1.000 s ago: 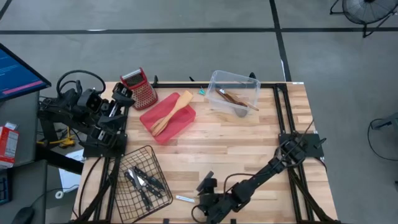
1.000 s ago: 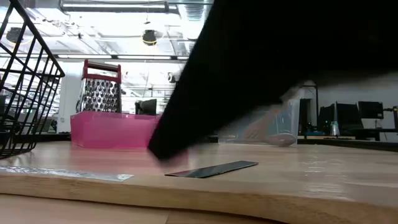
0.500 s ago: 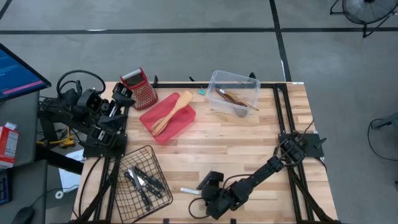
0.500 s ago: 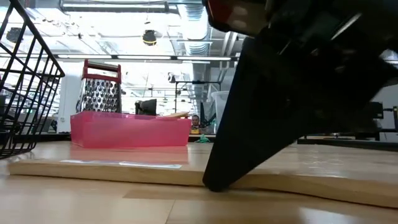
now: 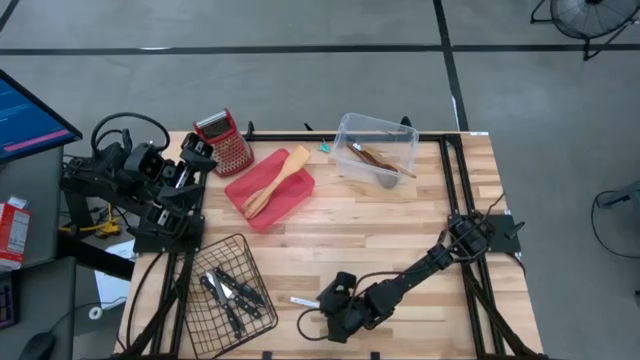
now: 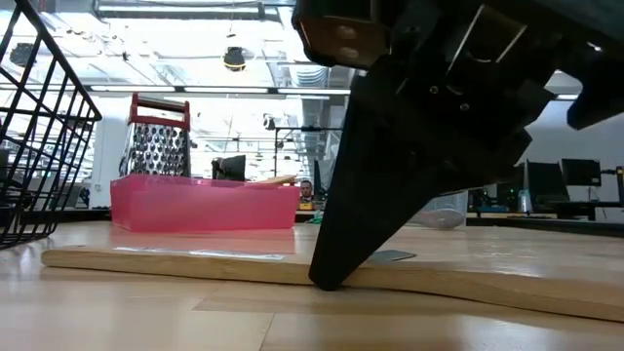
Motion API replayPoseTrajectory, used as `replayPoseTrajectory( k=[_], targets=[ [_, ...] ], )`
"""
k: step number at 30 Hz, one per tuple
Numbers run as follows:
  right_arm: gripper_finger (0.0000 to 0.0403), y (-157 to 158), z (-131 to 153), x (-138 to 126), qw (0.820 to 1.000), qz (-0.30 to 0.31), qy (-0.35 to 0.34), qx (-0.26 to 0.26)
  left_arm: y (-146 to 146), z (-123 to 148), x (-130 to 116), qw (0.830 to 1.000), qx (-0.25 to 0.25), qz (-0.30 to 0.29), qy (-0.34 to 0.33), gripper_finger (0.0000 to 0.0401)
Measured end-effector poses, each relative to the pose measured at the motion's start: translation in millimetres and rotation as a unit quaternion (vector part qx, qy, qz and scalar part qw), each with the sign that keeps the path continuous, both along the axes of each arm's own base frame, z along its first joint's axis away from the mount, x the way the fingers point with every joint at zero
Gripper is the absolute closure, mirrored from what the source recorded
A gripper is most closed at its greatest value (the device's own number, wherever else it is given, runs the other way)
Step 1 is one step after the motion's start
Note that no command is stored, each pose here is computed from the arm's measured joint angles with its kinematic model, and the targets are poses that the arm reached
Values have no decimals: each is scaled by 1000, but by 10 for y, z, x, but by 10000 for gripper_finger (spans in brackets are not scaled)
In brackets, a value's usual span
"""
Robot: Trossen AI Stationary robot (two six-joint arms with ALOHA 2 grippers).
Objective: Pick & Place Kitchen Items
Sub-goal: Put the wooden serving spoon into the transparent bin
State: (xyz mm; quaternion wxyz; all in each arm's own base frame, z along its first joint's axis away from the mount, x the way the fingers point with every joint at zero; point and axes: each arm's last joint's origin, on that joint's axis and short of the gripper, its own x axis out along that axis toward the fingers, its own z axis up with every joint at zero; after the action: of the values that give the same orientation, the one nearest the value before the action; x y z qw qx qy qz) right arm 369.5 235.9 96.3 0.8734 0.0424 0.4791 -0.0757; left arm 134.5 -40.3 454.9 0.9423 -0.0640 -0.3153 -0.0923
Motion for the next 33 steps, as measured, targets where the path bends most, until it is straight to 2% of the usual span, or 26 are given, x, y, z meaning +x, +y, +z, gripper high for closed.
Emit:
replayPoseTrajectory(
  k=[6,12,19,24,28,33],
  targets=[
    [322,-13,47,1,1000,-19,-6,15,0,1,-1,1000,0,0,0,192],
    [320,-97,331,-63,999,-33,-17,0,17,19,-53,1000,-3,0,-8,192],
    [313,-237,1019,-191,996,-61,-72,1,48,49,-145,1000,-8,1,-22,192],
    [312,-357,1666,-362,985,-67,-155,19,75,73,-226,999,-12,1,-33,192],
    [311,-508,2188,-569,970,-73,-230,27,105,98,-321,999,-22,-4,-45,192],
    [311,-670,2816,-874,939,-56,-339,30,142,125,-433,997,-40,-16,-59,192]
  ],
)
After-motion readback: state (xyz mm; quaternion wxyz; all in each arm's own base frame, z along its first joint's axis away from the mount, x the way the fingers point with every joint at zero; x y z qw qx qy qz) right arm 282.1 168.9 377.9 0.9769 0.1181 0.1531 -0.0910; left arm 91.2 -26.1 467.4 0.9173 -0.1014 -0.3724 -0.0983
